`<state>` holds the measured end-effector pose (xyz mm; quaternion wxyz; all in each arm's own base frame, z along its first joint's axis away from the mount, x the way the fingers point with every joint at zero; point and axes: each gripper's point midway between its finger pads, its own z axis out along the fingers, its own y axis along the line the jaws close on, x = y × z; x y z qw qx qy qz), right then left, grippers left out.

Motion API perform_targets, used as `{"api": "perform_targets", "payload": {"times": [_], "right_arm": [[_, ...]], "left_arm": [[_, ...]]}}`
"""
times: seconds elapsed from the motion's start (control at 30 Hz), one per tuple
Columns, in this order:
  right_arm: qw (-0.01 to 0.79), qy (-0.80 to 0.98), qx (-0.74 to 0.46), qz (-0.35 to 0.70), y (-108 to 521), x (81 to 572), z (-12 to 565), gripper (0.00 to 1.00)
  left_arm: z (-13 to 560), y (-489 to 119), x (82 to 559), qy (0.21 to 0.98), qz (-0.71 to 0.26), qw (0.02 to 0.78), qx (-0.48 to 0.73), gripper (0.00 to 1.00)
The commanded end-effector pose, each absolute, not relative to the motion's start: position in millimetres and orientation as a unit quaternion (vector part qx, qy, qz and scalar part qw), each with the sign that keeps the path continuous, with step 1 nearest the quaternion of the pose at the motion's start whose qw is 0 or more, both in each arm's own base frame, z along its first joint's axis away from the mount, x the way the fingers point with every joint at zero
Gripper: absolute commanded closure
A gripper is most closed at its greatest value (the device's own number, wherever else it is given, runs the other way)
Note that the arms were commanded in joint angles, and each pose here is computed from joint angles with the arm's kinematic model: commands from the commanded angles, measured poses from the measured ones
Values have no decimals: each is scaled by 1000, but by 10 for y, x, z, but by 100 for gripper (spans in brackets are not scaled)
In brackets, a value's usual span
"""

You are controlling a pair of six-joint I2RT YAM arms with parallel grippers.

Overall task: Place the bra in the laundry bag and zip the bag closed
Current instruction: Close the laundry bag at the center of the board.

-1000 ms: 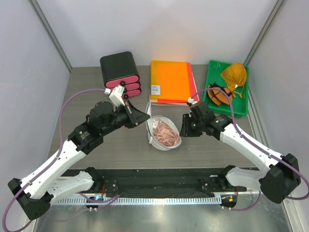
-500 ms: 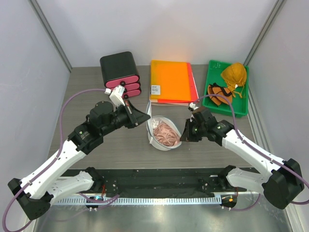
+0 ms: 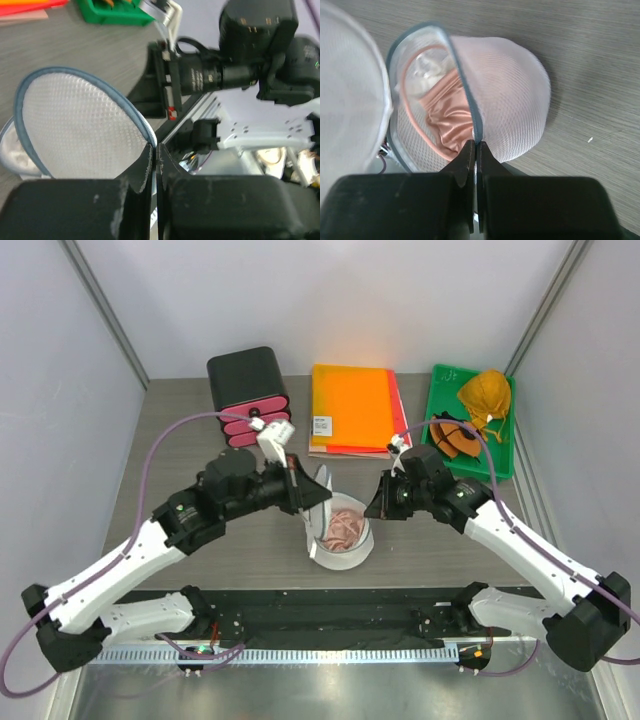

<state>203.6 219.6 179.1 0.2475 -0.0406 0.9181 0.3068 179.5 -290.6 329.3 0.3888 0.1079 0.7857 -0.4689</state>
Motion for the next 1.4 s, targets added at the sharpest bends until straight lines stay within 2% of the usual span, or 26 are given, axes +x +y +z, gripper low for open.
{"api": "perform_targets", "payload": {"times": [0.0, 0.07, 0.17, 0.27, 0.33, 0.37, 0.4, 0.43, 0.5, 0.6, 0.67, 0.7, 0.87, 0.97, 1.0, 1.07, 1.17, 1.37], "right_arm": [[243, 919, -18, 309, 2240, 2124, 1645, 99], [243, 918, -10, 312, 2234, 2118, 1596, 99], [251, 917, 7, 310, 2170, 2144, 1562, 99], [255, 919, 26, 301, 2044, 2188, 1495, 98], [250, 921, 27, 297, 1994, 2202, 1430, 96], [251, 922, 30, 293, 1965, 2223, 1410, 96], [252, 923, 35, 288, 1917, 2255, 1380, 96], [251, 925, 28, 285, 1902, 2269, 1351, 95], [256, 922, 22, 289, 1897, 2343, 1362, 94], [249, 919, -8, 307, 2009, 2468, 1423, 94], [239, 920, -24, 311, 2082, 2537, 1411, 91], [247, 915, -31, 318, 2126, 2604, 1500, 86], [251, 917, -58, 305, 2183, 2792, 1586, 74], [261, 926, -57, 266, 2070, 2874, 1644, 58], [268, 929, -56, 249, 2012, 2897, 1676, 44], [283, 938, -37, 196, 1788, 2887, 1659, 27], [290, 940, -24, 177, 1621, 2708, 1716, 19], [271, 925, -2, 265, 1666, 2106, 1797, 17]], "left_arm": [[3020, -3125, 1726, 811, -391, 409, 148, 99], [2823, -3277, 1619, 824, -363, 405, 158, 99], [2596, -3422, 1617, 834, -292, 438, 167, 100], [2389, -3564, 1570, 846, -262, 419, 200, 100], [2354, -3669, 1499, 844, -282, 404, 212, 83], [2404, -3656, 1486, 840, -291, 407, 210, 69], [2482, -3646, 1489, 832, -300, 416, 212, 43], [2482, -3592, 1478, 829, -302, 420, 212, 34], [2823, -3384, 1488, 805, -332, 456, 183, 0], [3035, -3015, 1497, 788, -354, 484, 141, 0], [2907, -2785, 1556, 809, -331, 474, 105, 0], [2914, -2672, 1583, 810, -326, 480, 87, 0], [2382, -2557, 1681, 841, -325, 431, 36, 0], [2131, -2638, 1683, 844, -361, 395, 18, 0], [2073, -2683, 1659, 845, -372, 385, 20, 0], [1960, -2818, 1598, 840, -398, 366, 40, 0], [1918, -2991, 1540, 833, -428, 347, 58, 0], [2040, -3009, 1559, 812, -459, 359, 35, 2]]}}
